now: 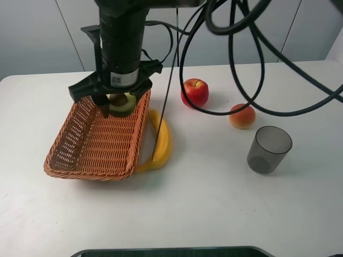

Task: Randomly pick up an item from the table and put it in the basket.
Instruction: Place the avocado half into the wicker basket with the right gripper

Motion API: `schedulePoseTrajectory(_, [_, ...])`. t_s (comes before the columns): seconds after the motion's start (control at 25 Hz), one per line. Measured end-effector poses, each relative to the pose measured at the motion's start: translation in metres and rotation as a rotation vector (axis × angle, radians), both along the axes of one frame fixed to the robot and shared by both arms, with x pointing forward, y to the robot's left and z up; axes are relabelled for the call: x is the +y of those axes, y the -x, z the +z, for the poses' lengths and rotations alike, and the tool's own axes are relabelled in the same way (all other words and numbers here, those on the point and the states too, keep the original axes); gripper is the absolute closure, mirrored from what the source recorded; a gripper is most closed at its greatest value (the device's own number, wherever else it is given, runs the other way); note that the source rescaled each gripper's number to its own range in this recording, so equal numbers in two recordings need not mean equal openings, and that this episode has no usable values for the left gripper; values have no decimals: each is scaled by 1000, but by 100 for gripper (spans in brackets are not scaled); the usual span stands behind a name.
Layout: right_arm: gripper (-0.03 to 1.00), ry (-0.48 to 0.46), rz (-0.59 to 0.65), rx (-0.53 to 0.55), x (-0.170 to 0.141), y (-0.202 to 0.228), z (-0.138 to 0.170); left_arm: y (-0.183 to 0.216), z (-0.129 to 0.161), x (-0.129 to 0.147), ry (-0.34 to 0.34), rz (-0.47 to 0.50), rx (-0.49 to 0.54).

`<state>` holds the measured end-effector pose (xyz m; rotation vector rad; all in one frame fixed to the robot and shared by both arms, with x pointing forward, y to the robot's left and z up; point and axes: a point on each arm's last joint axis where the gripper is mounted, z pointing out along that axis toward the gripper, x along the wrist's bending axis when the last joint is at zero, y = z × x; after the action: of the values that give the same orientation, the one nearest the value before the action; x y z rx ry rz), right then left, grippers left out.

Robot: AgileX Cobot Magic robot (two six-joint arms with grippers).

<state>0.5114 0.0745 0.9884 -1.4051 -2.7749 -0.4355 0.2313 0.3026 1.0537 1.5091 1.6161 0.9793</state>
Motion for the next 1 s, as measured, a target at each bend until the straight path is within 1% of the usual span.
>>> schedulePoseTrajectory(0.2, [92,-14,54,-46,25,8,-14,0,0,0,0,0,0])
schedulePoseTrajectory(0.36, [92,-39,77,-92,36,10,-21,0,0,0,0,0,0])
schedulePoseTrajectory(0.52, [92,-43,104,-109,41,12,-29,0,0,0,0,0,0])
schedulePoseTrajectory(0.72, [92,-31,173,-122,48,16,-40,0,0,0,0,0,0])
schedulePoseTrajectory(0.8, [90,-28,205,-124,49,17,-42,0,0,0,0,0,0])
schedulePoseTrajectory(0.84, [80,-31,221,-122,50,18,-43,0,0,0,0,0,0])
schedulePoseTrajectory(0.92, [45,-30,244,-125,51,20,-44,0,0,0,0,0,0])
schedulePoseTrajectory(1.0, [12,-30,257,-126,52,22,-44,0,0,0,-1,0,0])
